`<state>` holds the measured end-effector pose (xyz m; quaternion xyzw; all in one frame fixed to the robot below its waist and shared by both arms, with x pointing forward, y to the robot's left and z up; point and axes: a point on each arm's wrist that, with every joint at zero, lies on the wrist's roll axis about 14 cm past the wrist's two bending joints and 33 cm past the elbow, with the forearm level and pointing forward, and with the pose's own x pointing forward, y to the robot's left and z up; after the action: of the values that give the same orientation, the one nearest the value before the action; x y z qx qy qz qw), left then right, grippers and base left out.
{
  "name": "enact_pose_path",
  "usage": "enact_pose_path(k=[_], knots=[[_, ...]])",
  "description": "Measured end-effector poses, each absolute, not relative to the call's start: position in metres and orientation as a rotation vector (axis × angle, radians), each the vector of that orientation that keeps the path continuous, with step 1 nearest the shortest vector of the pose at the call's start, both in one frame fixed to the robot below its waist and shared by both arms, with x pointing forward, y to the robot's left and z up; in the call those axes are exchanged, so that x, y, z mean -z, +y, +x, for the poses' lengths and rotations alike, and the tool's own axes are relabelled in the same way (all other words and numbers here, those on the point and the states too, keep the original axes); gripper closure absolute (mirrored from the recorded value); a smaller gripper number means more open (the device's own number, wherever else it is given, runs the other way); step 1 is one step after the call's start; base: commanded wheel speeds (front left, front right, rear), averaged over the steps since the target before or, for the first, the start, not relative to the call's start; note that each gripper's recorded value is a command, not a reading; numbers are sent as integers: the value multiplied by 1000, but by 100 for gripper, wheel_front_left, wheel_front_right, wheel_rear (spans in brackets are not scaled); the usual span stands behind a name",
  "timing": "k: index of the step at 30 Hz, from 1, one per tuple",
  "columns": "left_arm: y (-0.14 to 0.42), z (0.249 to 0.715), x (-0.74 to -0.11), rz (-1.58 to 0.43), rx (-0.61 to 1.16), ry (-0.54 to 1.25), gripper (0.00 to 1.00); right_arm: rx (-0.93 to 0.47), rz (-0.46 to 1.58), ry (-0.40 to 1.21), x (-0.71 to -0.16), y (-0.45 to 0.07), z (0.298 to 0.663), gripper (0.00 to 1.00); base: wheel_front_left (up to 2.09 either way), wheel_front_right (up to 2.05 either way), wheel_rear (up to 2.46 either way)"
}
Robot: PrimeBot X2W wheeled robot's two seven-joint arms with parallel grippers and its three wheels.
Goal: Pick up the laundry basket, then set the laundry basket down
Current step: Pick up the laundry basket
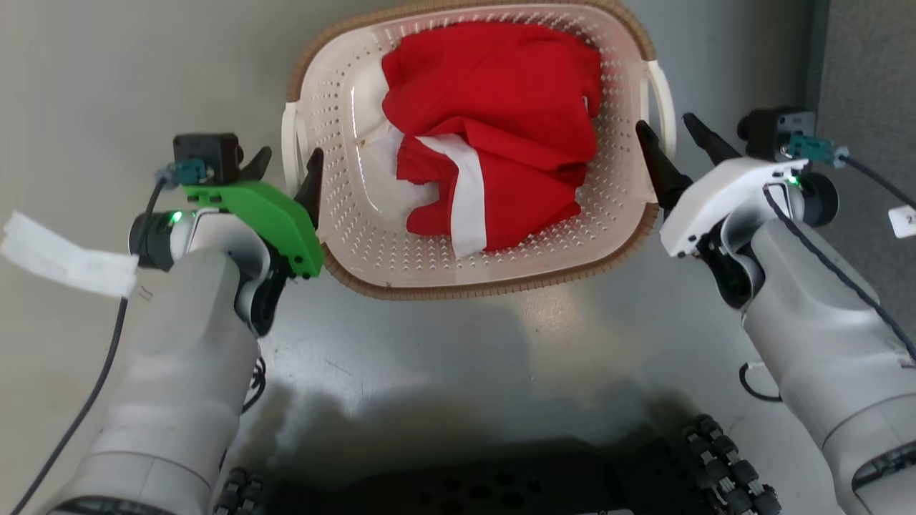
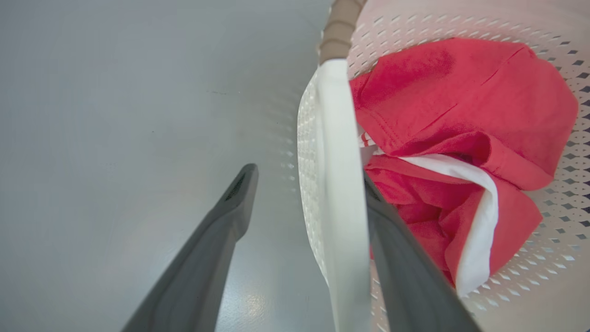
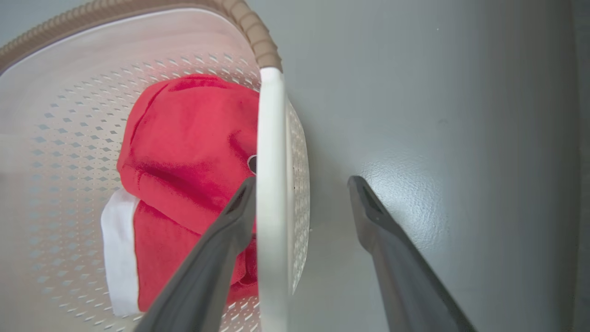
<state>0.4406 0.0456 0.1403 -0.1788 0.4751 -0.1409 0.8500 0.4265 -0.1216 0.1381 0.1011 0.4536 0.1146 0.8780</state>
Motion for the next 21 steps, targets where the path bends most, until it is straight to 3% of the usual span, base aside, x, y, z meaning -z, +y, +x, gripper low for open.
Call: enact_pose_path(k=[5, 6, 7, 8, 11, 13, 14, 16, 17, 18, 21], knots=[[43, 443, -131, -377, 305, 1020, 0, -247, 209, 960, -128, -119, 432, 0, 0, 0, 0], [44, 441, -129, -376, 304, 1027, 0, -252, 209, 963, -126, -117, 432, 15, 0, 0, 0], [44, 441, -129, -376, 304, 1027, 0, -252, 209, 963, -126, -117, 432, 45, 0, 0, 0], [44, 440, -127, -376, 302, 1035, 0, -254, 210, 966, -125, -116, 432, 53, 0, 0, 0], [42, 436, -126, -399, 299, 1053, 0, -259, 212, 981, -122, -114, 429, 51, 0, 0, 0], [40, 434, -126, -397, 308, 1061, 0, -260, 211, 984, -121, -113, 429, 58, 0, 0, 0], [39, 433, -126, -399, 310, 1063, 16, -260, 212, 985, -121, -113, 429, 62, 0, 0, 0], [38, 432, -125, -402, 313, 1066, 60, -263, 215, 983, -121, -111, 431, 77, 0, 0, 0], [37, 432, -126, -406, 316, 1068, 76, -265, 215, 982, -121, -110, 431, 85, 0, 0, 0], [34, 432, -126, -416, 320, 1068, 100, -268, 217, 983, -121, -109, 431, 100, 0, 0, 0], [27, 433, -129, -445, 322, 1066, 100, -270, 220, 978, -122, -107, 431, 100, 0, 0, 0]])
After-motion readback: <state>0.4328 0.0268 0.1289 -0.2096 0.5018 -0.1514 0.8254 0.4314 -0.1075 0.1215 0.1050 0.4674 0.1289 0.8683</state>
